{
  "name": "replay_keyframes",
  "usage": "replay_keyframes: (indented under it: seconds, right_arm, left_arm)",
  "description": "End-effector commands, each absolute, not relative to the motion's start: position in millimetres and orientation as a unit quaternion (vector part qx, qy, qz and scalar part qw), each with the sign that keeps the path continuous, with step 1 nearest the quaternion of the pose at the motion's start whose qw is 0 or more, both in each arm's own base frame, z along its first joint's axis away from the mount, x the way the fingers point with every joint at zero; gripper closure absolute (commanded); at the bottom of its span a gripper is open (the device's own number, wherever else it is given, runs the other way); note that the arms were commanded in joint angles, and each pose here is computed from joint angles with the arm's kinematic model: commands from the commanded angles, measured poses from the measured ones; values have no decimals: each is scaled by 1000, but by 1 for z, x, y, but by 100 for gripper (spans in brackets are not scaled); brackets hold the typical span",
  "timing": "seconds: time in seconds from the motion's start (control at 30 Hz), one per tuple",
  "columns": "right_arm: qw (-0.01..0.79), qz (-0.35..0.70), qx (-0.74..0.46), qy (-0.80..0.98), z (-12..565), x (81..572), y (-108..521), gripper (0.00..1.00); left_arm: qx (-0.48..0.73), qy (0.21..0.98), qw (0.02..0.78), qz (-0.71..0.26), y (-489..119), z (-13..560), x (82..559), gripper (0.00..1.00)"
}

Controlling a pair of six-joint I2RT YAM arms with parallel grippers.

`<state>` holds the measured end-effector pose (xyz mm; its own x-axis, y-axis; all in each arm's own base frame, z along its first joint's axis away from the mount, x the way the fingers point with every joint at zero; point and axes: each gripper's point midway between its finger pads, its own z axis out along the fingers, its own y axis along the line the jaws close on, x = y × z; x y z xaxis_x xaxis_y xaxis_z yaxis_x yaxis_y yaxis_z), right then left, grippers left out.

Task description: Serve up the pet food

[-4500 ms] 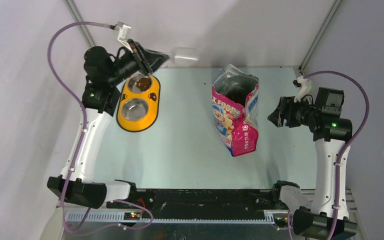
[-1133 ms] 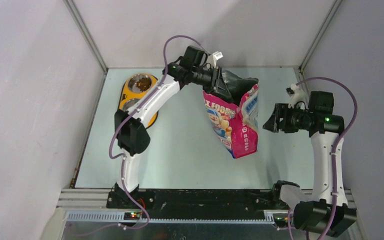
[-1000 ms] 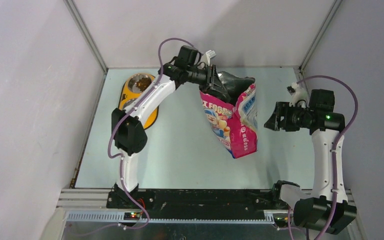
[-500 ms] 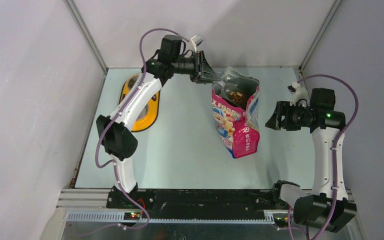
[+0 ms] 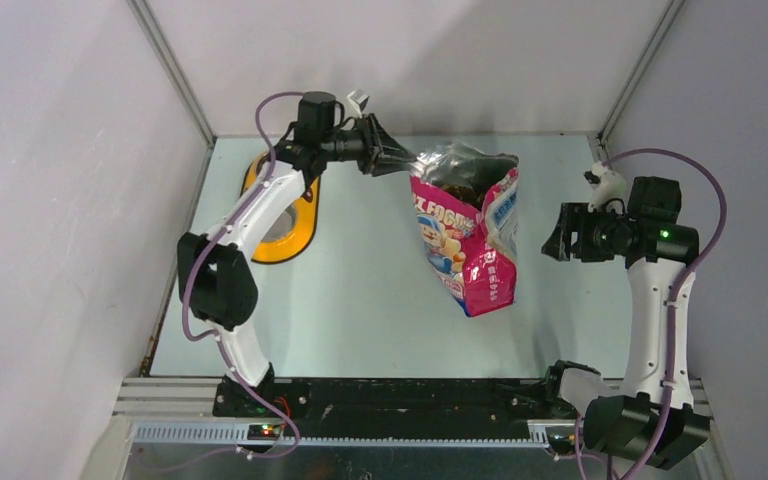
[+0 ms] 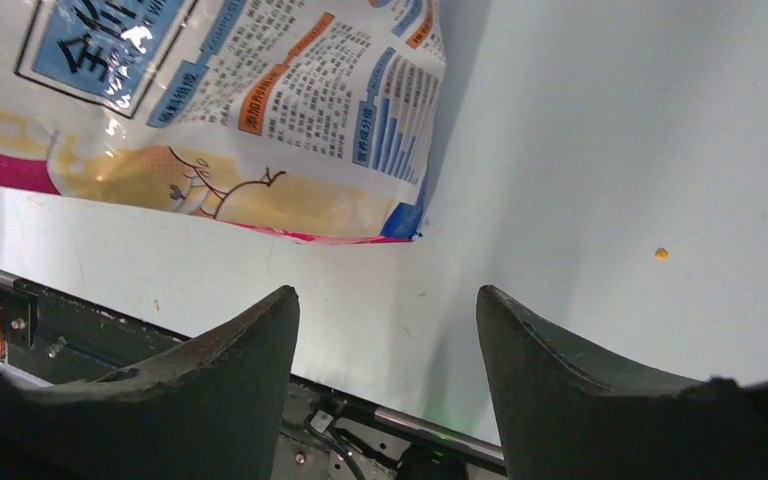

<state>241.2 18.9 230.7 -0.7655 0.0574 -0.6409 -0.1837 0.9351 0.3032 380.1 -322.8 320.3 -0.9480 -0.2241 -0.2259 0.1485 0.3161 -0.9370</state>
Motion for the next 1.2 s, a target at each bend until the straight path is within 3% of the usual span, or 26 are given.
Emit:
replay_keyframes:
  seconds: [0.0, 0.3, 0.77, 0.87, 1.17]
  right_arm:
    - [359, 155, -41, 919, 245, 242, 12, 32]
    - [355, 144, -44, 923, 244, 242, 7, 31]
    - [346, 129, -41, 929, 245, 239, 2, 31]
    - [346, 130, -39, 928, 245, 239, 2, 31]
    - [350, 128, -47, 927, 248, 234, 4, 31]
  left_arm:
    - [-56, 758, 201, -618, -304, 358, 387, 100]
    - [-90, 719, 160, -671, -306, 355, 393, 100]
    - [-90, 578, 142, -799, -298, 385, 378, 100]
    - [-105, 569, 118, -807, -305, 368, 384, 100]
    - [-80, 576, 144, -801, -301, 383, 379, 100]
